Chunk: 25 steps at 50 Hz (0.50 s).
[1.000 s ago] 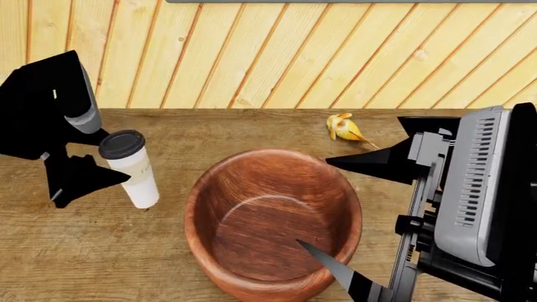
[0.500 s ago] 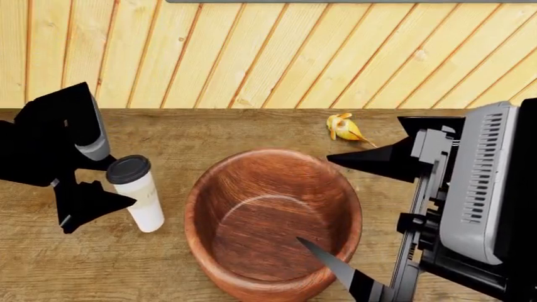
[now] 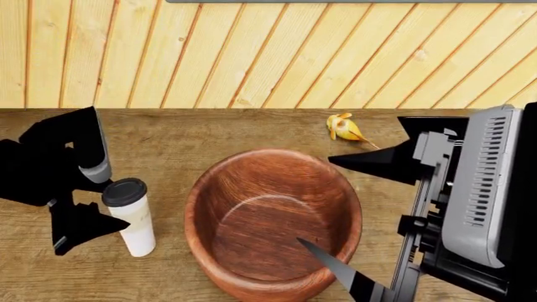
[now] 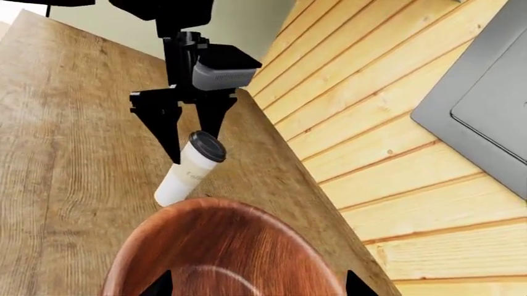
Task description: Pick the cup and bowl from the sink and place them on the counter for drying.
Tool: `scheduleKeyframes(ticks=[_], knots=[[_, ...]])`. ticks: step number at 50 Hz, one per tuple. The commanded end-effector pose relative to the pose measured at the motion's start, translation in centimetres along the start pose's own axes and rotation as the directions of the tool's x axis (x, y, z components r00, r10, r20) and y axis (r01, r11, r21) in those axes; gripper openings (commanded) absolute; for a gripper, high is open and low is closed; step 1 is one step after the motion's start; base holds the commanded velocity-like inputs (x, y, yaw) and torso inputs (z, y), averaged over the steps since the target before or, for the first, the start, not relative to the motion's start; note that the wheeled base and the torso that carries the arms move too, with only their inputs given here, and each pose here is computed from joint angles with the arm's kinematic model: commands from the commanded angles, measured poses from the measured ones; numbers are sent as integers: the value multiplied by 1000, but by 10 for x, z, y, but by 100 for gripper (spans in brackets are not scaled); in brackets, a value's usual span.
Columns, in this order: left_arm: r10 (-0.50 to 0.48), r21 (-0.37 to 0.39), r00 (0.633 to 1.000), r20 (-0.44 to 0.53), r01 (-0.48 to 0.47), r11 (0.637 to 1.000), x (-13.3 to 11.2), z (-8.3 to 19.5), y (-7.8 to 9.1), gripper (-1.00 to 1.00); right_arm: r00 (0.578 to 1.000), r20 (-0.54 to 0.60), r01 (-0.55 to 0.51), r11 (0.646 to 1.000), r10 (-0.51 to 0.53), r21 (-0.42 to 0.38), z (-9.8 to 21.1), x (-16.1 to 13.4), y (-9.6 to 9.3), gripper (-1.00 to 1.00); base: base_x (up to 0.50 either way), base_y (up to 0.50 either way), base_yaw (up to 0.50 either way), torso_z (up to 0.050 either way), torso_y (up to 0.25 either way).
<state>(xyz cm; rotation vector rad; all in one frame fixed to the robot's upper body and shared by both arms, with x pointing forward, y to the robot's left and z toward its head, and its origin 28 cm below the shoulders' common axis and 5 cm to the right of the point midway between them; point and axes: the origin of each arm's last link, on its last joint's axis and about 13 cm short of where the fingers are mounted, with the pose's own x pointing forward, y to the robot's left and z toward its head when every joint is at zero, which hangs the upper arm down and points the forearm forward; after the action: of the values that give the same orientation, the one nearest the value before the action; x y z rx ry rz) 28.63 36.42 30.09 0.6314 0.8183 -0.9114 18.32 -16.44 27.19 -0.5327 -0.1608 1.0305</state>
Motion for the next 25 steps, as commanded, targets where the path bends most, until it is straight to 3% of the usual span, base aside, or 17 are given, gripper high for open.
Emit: scheduleKeyframes(ticks=[1, 25], knots=[[-24, -12, 999, -30, 24, 1000, 4, -6, -3, -100, 1000, 2, 5, 1000, -5, 3, -1, -1, 2, 100, 0, 0, 0, 0, 0], [-63, -10, 995, -81, 62, 998, 21, -21, -7, -100, 1000, 5, 8, 1000, -9, 9, -3, -2, 3, 100, 0, 0, 0, 0, 0]])
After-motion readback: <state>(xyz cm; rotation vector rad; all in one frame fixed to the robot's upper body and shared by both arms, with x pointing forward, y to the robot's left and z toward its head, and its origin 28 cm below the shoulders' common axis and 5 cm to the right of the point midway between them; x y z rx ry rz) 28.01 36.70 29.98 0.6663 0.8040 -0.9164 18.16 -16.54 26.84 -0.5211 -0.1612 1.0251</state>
